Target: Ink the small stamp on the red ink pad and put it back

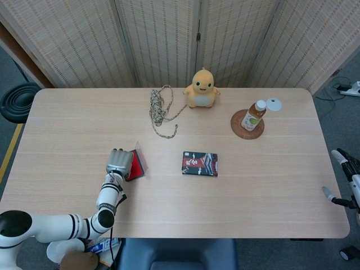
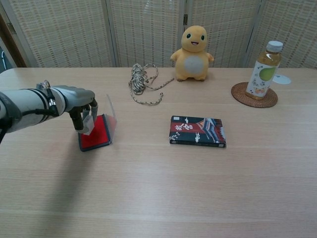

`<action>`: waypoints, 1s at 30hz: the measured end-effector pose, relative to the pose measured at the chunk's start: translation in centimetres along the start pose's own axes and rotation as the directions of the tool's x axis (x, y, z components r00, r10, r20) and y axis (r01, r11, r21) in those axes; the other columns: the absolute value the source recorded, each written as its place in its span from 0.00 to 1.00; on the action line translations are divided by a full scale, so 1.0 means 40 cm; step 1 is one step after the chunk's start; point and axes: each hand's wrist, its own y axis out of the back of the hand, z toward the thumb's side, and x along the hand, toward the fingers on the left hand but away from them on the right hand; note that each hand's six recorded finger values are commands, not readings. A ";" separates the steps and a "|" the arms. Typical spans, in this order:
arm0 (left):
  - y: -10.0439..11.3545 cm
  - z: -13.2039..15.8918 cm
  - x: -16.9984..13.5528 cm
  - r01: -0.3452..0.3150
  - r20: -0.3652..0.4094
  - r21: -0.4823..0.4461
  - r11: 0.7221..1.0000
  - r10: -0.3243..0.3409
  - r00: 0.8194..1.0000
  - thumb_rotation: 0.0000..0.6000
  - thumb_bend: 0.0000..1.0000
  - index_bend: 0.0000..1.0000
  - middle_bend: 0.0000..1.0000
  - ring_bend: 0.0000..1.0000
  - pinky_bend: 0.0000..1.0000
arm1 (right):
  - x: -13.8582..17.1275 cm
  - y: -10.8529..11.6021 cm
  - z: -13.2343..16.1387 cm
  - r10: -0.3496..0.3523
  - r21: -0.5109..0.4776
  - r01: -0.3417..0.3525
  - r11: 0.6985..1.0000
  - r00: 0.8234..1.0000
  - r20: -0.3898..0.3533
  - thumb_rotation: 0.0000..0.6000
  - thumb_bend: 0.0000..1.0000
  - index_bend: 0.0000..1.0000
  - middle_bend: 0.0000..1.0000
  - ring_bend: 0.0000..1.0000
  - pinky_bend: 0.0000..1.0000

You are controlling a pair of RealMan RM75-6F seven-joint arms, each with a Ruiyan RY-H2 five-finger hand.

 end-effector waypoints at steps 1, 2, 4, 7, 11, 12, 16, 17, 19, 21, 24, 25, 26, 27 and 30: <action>0.000 0.000 0.000 -0.001 0.000 0.000 1.000 0.001 1.000 1.00 0.34 0.52 0.48 0.23 0.24 | 0.000 0.001 0.000 -0.001 0.000 0.001 1.000 1.000 0.000 1.00 0.30 0.00 0.00 0.00 0.00; 0.001 0.000 -0.001 -0.003 -0.001 -0.001 1.000 0.003 1.000 1.00 0.34 0.52 0.48 0.23 0.24 | 0.001 0.001 0.000 -0.002 0.000 0.002 1.000 1.000 -0.001 1.00 0.30 0.00 0.00 0.00 0.00; 0.003 0.001 -0.003 -0.008 -0.001 -0.001 1.000 0.008 1.000 1.00 0.34 0.52 0.48 0.23 0.24 | 0.001 0.002 0.000 -0.003 -0.001 0.003 1.000 1.000 -0.002 1.00 0.30 0.00 0.00 0.00 0.00; 0.009 0.004 -0.010 -0.017 -0.001 0.001 1.000 0.017 1.000 1.00 0.34 0.52 0.48 0.23 0.24 | 0.002 0.004 -0.001 -0.005 -0.001 0.005 1.000 1.000 -0.002 1.00 0.30 0.00 0.00 0.00 0.00; 0.018 0.003 -0.024 -0.026 -0.001 0.003 1.000 0.026 1.000 1.00 0.34 0.52 0.48 0.23 0.24 | 0.002 0.004 -0.001 -0.006 0.002 0.006 1.000 1.000 -0.003 1.00 0.30 0.00 0.00 0.00 0.00; 0.020 0.001 -0.029 -0.028 -0.002 0.003 1.000 0.028 1.000 1.00 0.34 0.52 0.48 0.23 0.24 | 0.002 0.003 -0.001 -0.006 0.004 0.006 1.000 1.000 -0.003 1.00 0.30 0.00 0.00 0.00 0.00; 0.026 -0.013 -0.048 -0.034 -0.007 0.005 0.999 0.034 0.999 1.00 0.34 0.52 0.48 0.23 0.24 | 0.002 0.000 0.001 -0.005 0.012 0.005 1.000 1.000 -0.002 1.00 0.30 0.00 0.00 0.00 0.00; 0.026 -0.018 -0.053 -0.035 -0.009 0.005 0.999 0.035 0.999 1.00 0.34 0.52 0.48 0.23 0.24 | 0.002 -0.001 0.001 -0.005 0.014 0.005 1.000 1.000 -0.002 1.00 0.30 0.00 0.00 0.00 0.00; 0.027 -0.036 -0.066 -0.039 -0.015 0.000 0.999 0.039 0.999 1.00 0.34 0.52 0.48 0.23 0.24 | 0.002 -0.004 0.002 -0.004 0.020 0.004 1.000 1.000 -0.001 1.00 0.30 0.00 0.00 0.00 0.00; 0.024 -0.061 -0.081 -0.045 -0.024 -0.009 0.999 0.045 0.999 1.00 0.34 0.52 0.48 0.23 0.24 | 0.001 -0.007 0.005 -0.003 0.026 0.003 1.000 1.000 -0.002 1.00 0.30 0.00 0.00 0.00 0.00; 0.015 -0.107 -0.101 -0.054 -0.048 -0.025 0.998 0.052 0.997 1.00 0.34 0.52 0.48 0.23 0.24 | 0.001 -0.015 0.010 0.002 0.037 -0.002 0.999 1.000 -0.003 1.00 0.30 0.00 0.00 0.00 0.00; 0.013 -0.120 -0.106 -0.056 -0.054 -0.030 0.998 0.054 0.997 1.00 0.34 0.52 0.48 0.23 0.24 | 0.000 -0.018 0.011 0.005 0.041 -0.004 0.999 1.000 -0.003 1.00 0.30 0.00 0.00 0.00 0.00; 0.010 -0.132 -0.110 -0.058 -0.061 -0.035 0.998 0.056 0.997 1.00 0.34 0.52 0.48 0.23 0.24 | 0.000 -0.020 0.013 0.007 0.045 -0.007 0.999 1.000 -0.003 1.00 0.30 0.00 0.00 0.00 0.00; 0.005 -0.146 -0.115 -0.060 -0.068 -0.041 0.997 0.057 0.996 1.00 0.34 0.52 0.48 0.23 0.24 | -0.001 -0.024 0.015 0.010 0.049 -0.010 0.999 1.000 -0.004 1.00 0.30 0.00 0.00 0.00 0.00; -0.009 -0.174 -0.124 -0.061 -0.078 -0.058 0.996 0.056 0.995 1.00 0.34 0.52 0.48 0.23 0.24 | -0.002 -0.032 0.020 0.016 0.060 -0.015 0.998 1.000 -0.004 1.00 0.30 0.00 0.00 0.00 0.00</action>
